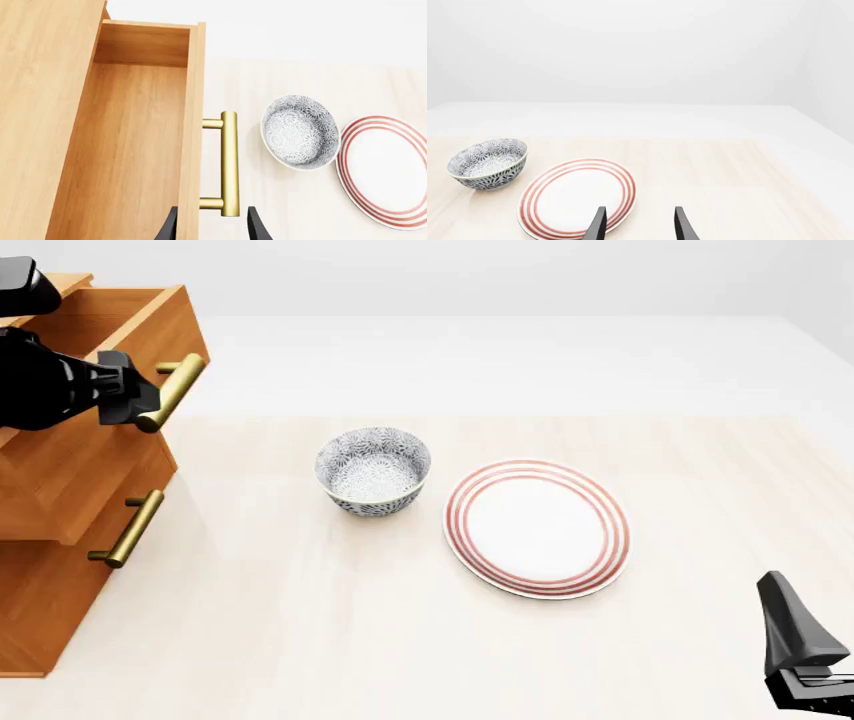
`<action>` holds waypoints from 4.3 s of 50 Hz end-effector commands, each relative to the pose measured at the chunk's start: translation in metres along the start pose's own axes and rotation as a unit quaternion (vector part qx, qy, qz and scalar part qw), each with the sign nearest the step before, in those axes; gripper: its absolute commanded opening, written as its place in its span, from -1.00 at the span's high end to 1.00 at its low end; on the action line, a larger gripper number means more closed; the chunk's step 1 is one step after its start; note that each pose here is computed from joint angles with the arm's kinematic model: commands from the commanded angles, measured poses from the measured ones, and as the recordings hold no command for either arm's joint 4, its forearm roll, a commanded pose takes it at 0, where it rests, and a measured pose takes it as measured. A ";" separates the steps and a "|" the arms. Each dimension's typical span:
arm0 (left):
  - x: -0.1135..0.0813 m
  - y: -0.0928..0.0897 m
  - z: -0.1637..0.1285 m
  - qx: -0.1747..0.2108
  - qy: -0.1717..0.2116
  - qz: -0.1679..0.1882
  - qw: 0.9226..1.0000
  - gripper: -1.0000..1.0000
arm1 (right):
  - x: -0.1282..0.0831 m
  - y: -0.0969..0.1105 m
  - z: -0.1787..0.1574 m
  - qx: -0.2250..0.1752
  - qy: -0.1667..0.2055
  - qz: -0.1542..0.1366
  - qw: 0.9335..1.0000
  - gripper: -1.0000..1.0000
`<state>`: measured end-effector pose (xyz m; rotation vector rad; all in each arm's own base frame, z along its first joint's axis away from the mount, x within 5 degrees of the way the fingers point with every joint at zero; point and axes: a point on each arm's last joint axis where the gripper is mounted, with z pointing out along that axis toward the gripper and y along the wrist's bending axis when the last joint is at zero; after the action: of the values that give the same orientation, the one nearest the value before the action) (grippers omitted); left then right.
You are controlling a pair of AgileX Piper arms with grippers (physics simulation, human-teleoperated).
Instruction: Open the top drawer of the cabinet.
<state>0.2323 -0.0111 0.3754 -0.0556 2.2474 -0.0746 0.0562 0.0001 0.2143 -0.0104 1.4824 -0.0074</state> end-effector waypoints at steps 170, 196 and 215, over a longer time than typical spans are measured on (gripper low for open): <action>-0.015 -0.042 -0.090 0.094 -0.035 0.114 0.988 -1.00 | 0.000 0.000 0.000 0.000 0.000 0.000 1.000 -1.00; -0.008 -0.026 -0.133 0.084 -0.093 0.088 0.988 -1.00 | 0.000 0.000 0.000 0.000 0.000 0.000 1.000 -1.00; -0.011 -0.018 -0.170 0.075 -0.137 0.088 0.984 -1.00 | 0.000 0.000 0.000 0.000 0.000 0.000 1.000 -1.00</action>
<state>0.1175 -0.0252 0.4836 0.2022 1.9897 -0.1414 0.0562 0.0001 0.2143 -0.0103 1.4824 -0.0074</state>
